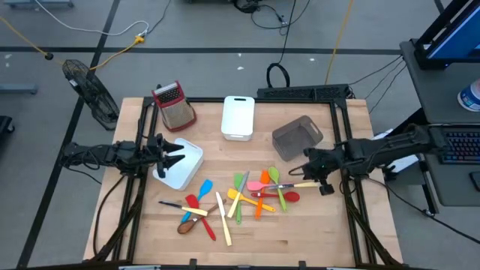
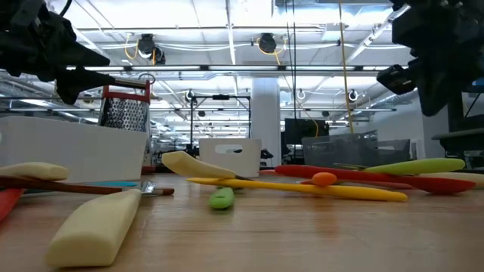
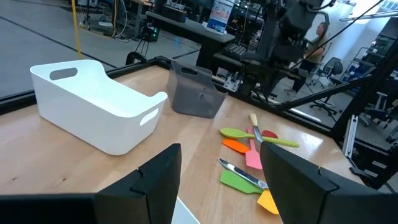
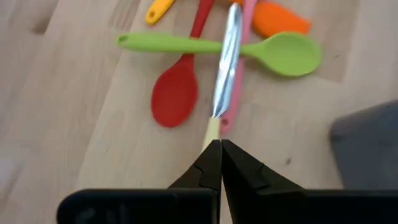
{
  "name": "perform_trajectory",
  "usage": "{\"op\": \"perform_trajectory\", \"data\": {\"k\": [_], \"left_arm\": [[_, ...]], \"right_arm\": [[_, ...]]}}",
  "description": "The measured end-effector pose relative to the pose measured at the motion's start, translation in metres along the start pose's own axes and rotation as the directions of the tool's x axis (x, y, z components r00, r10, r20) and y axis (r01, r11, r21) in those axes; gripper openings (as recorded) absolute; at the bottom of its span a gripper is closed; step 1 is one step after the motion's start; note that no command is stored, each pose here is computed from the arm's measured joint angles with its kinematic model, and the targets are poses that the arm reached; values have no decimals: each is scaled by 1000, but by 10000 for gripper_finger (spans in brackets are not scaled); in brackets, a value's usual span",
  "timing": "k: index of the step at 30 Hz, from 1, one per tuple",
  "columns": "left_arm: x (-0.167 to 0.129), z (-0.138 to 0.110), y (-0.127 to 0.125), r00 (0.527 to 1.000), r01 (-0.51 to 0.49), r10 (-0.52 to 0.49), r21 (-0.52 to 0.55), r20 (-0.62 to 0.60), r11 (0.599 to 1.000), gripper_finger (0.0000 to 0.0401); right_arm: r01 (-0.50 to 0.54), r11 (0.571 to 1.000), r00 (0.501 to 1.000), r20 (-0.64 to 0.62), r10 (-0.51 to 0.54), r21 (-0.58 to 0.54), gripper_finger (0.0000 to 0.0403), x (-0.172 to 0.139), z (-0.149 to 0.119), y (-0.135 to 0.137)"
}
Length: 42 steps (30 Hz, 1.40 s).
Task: Pick & Place Kitchen Items
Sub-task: Put the yellow table knife into the black bin
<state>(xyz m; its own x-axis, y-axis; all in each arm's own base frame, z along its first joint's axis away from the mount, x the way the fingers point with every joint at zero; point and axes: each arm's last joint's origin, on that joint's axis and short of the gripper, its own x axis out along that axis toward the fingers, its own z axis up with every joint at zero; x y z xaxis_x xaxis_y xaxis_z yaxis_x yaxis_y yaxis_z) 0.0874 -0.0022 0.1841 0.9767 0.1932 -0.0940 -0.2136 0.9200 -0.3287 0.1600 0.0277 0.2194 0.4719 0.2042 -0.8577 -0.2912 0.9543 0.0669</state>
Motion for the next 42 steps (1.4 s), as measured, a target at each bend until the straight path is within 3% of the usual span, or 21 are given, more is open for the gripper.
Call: {"op": "perform_trajectory", "data": {"k": [7,15,23,42], "left_arm": [[0,0,0,1000,-1,1,0,-4,1000,225],[0,0,0,1000,-1,1,1,-4,1000,225],[0,0,0,1000,-1,1,-6,-4,1000,225],[0,0,0,1000,-1,1,-6,-4,1000,225]], "right_arm": [[-26,1000,996,-87,28,16,23,18,3,5],[-15,994,988,-154,33,113,119,31,3,4],[-11,993,978,-207,37,122,192,41,3,3],[-7,992,962,-269,42,129,196,53,2,2]]}}
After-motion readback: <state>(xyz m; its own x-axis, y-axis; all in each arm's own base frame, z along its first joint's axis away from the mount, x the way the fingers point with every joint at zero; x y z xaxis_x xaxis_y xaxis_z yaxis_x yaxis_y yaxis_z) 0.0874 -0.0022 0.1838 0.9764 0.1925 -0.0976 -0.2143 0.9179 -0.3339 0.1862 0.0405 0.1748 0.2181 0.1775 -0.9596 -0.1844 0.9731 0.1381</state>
